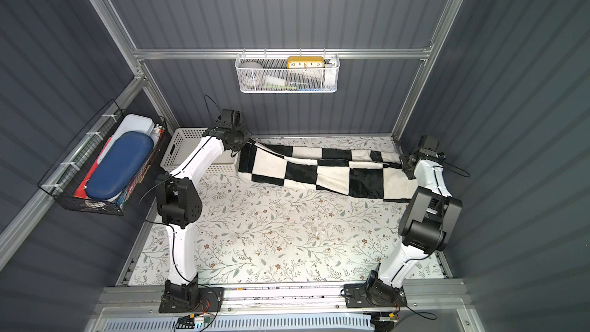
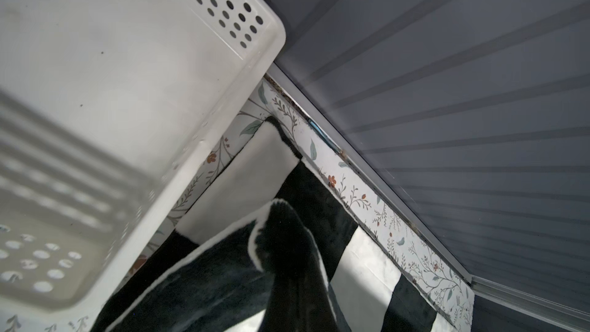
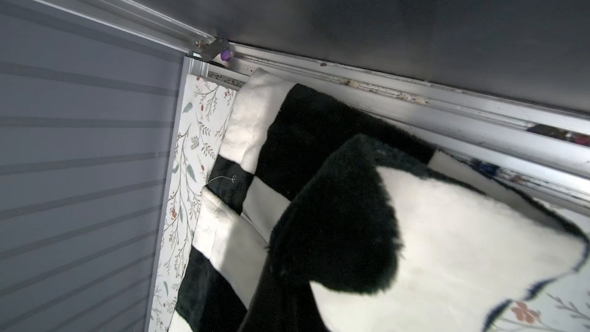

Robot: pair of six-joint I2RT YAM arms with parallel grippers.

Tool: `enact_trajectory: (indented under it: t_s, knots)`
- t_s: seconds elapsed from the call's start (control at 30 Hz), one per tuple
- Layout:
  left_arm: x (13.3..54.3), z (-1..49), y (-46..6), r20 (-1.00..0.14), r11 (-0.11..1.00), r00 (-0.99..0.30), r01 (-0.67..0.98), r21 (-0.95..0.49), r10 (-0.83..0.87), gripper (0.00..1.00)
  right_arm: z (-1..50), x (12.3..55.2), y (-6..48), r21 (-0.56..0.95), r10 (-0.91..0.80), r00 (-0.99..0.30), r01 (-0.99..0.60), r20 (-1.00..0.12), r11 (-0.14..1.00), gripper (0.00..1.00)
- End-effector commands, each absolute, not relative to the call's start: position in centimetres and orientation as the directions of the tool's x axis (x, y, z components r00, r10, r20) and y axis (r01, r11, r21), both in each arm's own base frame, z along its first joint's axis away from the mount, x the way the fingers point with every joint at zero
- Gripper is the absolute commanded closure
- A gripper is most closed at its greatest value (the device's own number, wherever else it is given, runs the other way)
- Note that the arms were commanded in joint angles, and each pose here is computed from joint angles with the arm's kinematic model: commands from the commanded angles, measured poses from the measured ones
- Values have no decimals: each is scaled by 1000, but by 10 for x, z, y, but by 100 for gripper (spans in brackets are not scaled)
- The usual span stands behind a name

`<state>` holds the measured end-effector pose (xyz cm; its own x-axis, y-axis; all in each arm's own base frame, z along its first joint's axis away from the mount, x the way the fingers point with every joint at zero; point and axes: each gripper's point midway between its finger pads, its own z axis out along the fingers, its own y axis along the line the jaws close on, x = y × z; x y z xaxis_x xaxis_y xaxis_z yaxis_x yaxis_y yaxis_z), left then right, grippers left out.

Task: Roll up the pillowcase
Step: Fold the pillowcase at the center of the board, then adjust the pillowcase at the center of the board.

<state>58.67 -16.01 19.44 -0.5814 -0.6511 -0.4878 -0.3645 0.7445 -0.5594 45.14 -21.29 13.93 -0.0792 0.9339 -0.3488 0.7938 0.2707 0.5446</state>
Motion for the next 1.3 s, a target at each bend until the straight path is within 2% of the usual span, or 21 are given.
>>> enact_trajectory:
  t_s: [0.0, 0.57, 0.8, 0.83, 0.87, 0.9, 0.97, 1.03, 1.07, 1.1, 1.2, 1.27]
  knots:
    - [610, 214, -152, -562, 763, -529, -317, -564, -635, 100, 147, 477, -232, 582, 924, -19, 772, -383, 257, 100]
    - [656, 161, -147, -573, 764, -515, -334, -552, -638, 100, 119, 561, -250, 615, 909, -35, 725, -415, 309, 100]
    - [674, 146, -145, -574, 762, -518, -295, -576, -634, 100, 102, 569, -248, 608, 921, -53, 736, -387, 298, 100]
    - [677, 142, -148, -574, 764, -525, -280, -581, -629, 93, 99, 570, -246, 611, 925, -55, 736, -375, 291, 96]
    - [678, 135, -149, -562, 759, -532, -282, -587, -633, 67, 95, 571, -245, 607, 928, -56, 742, -369, 286, 74]
    - [679, 132, -151, -556, 754, -536, -275, -597, -636, 50, 95, 573, -243, 606, 926, -66, 739, -371, 295, 58]
    - [684, 128, -158, -561, 752, -539, -237, -615, -629, 1, 98, 576, -242, 591, 917, -83, 741, -391, 319, 44]
    - [691, 137, -161, -595, 767, -532, -178, -616, -602, 1, 104, 577, -242, 595, 912, -83, 734, -402, 329, 38]
    - [692, 144, -159, -606, 769, -519, -178, -614, -603, 1, 110, 579, -242, 605, 910, -85, 722, -406, 337, 28]
    - [694, 153, -158, -619, 770, -506, -161, -617, -601, 1, 115, 580, -241, 610, 906, -89, 711, -414, 349, 25]
    - [694, 192, -155, -680, 791, -451, -106, -602, -578, 0, 129, 577, -232, 628, 905, -112, 684, -411, 371, 24]
    - [687, 206, -159, -693, 801, -458, -74, -594, -557, 1, 131, 572, -216, 633, 911, -154, 674, -383, 380, 32]
